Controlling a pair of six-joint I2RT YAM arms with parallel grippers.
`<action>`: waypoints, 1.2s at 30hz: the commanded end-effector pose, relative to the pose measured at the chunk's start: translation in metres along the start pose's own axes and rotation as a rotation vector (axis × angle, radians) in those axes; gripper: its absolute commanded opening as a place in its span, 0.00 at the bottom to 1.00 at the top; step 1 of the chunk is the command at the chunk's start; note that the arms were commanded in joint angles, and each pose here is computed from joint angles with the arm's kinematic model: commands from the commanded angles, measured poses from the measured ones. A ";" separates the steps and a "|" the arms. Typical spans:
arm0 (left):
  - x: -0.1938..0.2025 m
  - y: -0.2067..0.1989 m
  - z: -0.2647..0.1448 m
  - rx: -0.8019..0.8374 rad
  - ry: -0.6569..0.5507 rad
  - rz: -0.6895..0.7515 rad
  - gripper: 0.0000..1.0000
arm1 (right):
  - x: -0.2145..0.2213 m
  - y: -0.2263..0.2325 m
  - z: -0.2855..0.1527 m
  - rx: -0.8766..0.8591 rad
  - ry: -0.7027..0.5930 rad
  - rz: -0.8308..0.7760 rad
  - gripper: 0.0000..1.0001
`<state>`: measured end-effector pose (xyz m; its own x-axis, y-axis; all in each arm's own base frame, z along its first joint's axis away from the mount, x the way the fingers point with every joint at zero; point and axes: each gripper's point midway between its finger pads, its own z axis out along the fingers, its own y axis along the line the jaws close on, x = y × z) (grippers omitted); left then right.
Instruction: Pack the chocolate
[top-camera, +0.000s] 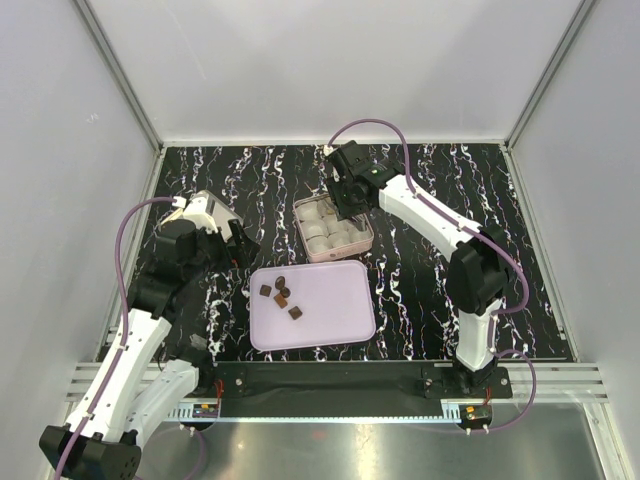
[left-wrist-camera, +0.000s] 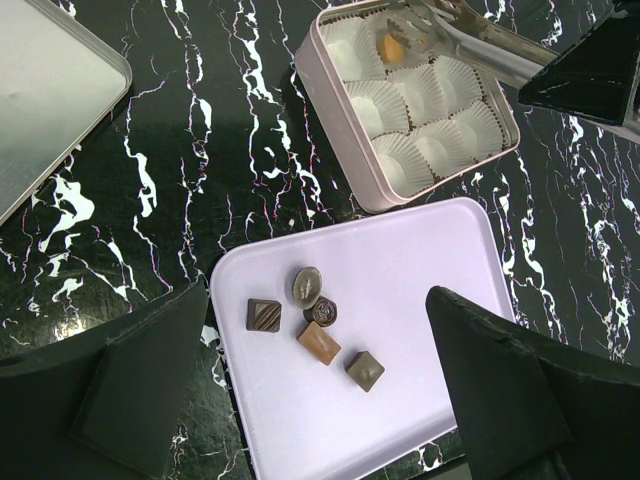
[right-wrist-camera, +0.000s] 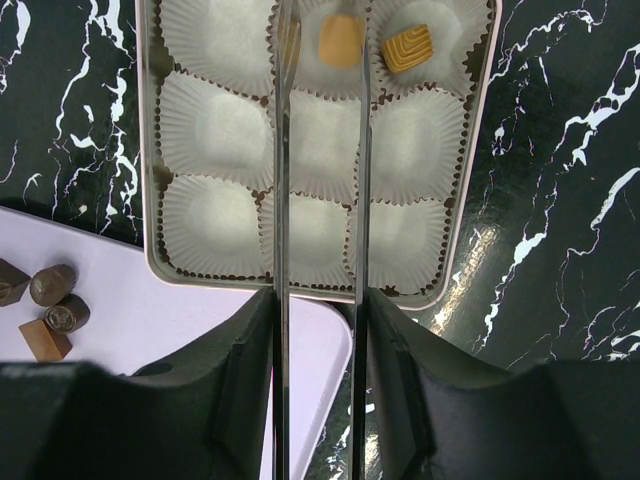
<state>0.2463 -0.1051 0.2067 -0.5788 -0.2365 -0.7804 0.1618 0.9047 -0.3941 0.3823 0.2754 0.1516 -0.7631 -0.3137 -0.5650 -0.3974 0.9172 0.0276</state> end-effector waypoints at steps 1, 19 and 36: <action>-0.022 -0.010 -0.002 0.037 -0.068 0.013 0.99 | -0.020 0.001 -0.012 -0.012 -0.067 0.000 0.47; -0.023 -0.004 -0.002 0.001 -0.072 0.018 0.99 | 0.074 0.096 -0.121 -0.318 -0.022 -0.120 0.50; -0.024 0.007 -0.003 -0.060 -0.084 0.012 0.99 | 0.169 0.156 -0.130 -0.365 0.019 -0.077 0.57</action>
<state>0.2511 -0.0956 0.2042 -0.5657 -0.2430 -0.7880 0.1155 0.9228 -0.3675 0.1208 0.3197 0.1584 -0.7397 -0.4427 -0.5068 -0.6258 0.7295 0.2761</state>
